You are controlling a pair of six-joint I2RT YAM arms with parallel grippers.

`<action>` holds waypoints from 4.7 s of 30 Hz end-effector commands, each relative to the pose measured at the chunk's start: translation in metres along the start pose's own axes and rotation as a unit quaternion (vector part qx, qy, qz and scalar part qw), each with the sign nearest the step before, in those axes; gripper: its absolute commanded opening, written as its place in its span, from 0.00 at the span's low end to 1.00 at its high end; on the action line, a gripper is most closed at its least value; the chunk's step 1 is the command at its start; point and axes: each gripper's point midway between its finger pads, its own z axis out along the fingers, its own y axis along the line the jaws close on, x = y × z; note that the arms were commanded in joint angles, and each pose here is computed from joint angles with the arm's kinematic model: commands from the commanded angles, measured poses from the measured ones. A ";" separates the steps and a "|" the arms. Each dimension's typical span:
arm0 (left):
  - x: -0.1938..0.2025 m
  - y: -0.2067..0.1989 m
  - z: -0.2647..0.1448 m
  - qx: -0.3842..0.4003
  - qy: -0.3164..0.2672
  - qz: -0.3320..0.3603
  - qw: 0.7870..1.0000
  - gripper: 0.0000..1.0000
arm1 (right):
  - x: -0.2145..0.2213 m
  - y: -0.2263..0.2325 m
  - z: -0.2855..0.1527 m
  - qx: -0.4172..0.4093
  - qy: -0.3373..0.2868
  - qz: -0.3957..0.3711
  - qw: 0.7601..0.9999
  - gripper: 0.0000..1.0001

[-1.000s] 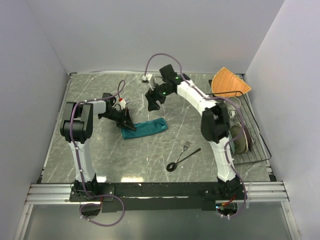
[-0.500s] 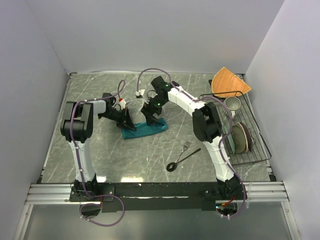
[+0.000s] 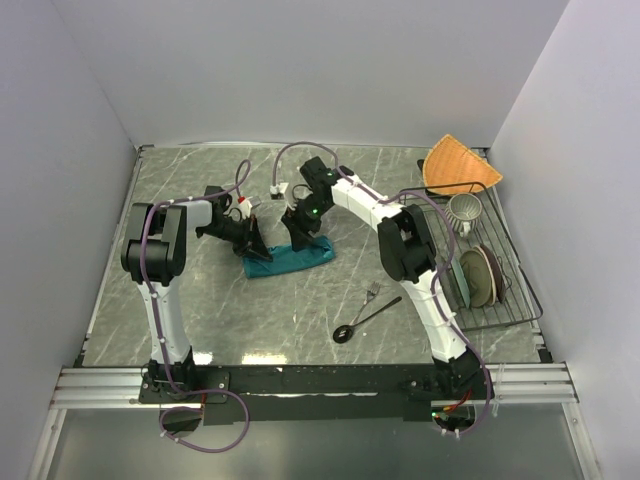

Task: Fold the napkin into a case and place the utensils inside
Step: Insert the top corner of the smaller rectangle folded napkin into the folded napkin.

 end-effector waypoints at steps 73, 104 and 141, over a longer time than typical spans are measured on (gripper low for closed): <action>-0.064 -0.002 -0.160 -0.091 -0.212 0.147 0.962 0.52 | -0.063 0.025 -0.071 0.596 -0.205 -0.380 0.677 0.00; -0.043 -0.004 -0.160 -0.093 -0.202 0.155 0.963 0.50 | -0.001 0.084 -0.008 0.469 -0.125 -0.416 0.769 0.87; -0.054 0.015 -0.068 -0.146 -0.098 0.120 0.977 0.38 | 0.042 0.069 -0.036 0.149 -0.016 0.144 0.978 0.56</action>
